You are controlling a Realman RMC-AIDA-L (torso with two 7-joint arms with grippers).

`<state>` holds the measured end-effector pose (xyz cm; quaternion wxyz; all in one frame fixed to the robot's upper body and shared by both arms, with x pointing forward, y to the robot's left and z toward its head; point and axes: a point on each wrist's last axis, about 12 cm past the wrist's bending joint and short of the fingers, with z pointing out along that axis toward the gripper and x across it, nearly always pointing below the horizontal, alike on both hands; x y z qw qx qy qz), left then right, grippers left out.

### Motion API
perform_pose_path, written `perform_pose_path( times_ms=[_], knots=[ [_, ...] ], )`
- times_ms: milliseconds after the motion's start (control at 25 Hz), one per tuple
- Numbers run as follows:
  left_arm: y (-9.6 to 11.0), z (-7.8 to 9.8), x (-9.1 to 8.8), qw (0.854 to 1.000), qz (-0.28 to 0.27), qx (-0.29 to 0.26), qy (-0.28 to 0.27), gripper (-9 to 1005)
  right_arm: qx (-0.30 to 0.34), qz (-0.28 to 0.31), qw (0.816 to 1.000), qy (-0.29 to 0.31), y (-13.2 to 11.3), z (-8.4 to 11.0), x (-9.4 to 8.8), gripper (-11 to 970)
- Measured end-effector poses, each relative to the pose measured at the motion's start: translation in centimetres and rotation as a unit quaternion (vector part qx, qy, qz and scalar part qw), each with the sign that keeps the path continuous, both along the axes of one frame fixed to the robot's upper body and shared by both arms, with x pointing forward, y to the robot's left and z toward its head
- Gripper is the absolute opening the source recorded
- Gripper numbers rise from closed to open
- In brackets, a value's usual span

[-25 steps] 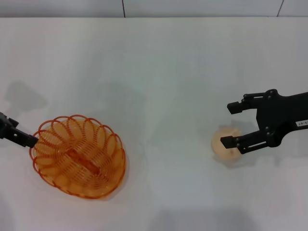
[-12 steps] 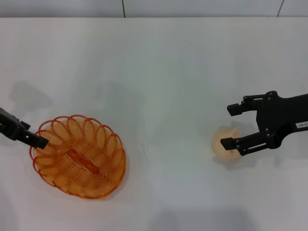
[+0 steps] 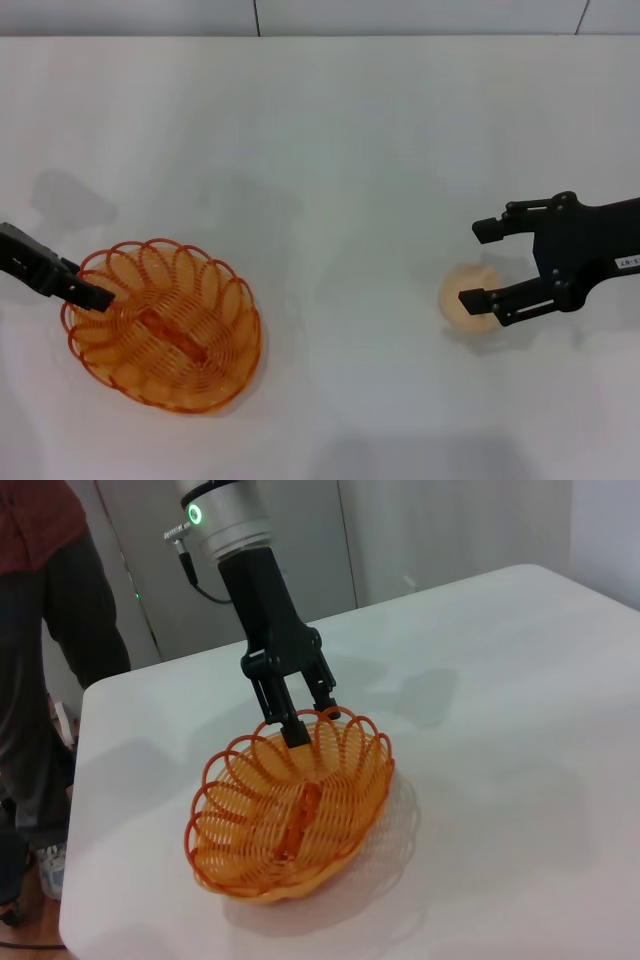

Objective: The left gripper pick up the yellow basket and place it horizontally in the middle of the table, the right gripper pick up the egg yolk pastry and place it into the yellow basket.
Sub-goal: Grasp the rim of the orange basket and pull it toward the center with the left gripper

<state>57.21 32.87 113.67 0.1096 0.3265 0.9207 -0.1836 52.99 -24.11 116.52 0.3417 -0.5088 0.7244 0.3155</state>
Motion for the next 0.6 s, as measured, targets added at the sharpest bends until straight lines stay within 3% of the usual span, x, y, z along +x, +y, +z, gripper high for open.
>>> perform_pose_path(
  times_ms=[600],
  knots=[
    [-0.98,-0.73,0.32,1.0,-0.001,-0.002,-0.002,580,0.0,-0.001,1.0,0.003,-0.13,-0.15,-0.14,874]
  ],
)
